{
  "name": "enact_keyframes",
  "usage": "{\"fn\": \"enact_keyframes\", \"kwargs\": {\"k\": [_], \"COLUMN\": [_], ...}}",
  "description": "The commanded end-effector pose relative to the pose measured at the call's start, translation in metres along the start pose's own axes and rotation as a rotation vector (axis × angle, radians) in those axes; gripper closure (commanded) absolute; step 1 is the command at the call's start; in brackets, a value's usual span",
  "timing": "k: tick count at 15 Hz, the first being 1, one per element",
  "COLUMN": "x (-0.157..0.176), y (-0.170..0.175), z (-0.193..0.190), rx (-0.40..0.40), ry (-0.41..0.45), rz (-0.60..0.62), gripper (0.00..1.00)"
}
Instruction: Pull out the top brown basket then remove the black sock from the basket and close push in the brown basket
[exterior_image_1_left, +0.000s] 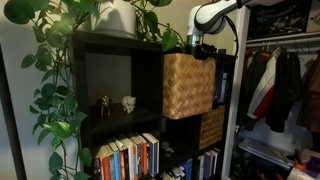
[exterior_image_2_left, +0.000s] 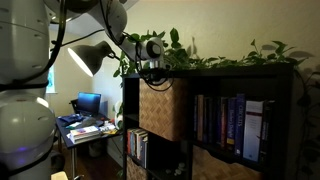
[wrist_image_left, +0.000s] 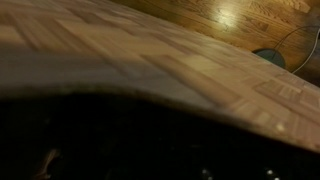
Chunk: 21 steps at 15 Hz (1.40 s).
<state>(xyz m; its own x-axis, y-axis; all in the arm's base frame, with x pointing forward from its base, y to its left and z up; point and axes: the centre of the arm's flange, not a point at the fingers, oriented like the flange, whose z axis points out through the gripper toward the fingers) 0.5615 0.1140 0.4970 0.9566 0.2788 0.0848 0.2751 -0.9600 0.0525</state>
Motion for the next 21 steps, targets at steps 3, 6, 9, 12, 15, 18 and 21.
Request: {"fn": "enact_keyframes", "kwargs": {"k": [3,6,9,12,15,18,21], "x": [0.004,0.003,0.000,0.000,-0.001,-0.005,-0.011], "y": [-0.001,-0.002,-0.001,0.003,0.014,0.026,0.035], "z": [-0.011,-0.028,-0.048,-0.068,-0.094,-0.127,-0.157], "rx": [-0.003,-0.002,-0.013,-0.014,-0.011,-0.013,-0.017], "ry": [-0.021,-0.007,0.008,0.038,0.091,0.148,0.194], "rz": [0.005,0.023,0.056,0.095,0.140,0.187,0.227], "gripper": [0.47,0.67,0.87,0.94,0.93,0.92,0.93]}}
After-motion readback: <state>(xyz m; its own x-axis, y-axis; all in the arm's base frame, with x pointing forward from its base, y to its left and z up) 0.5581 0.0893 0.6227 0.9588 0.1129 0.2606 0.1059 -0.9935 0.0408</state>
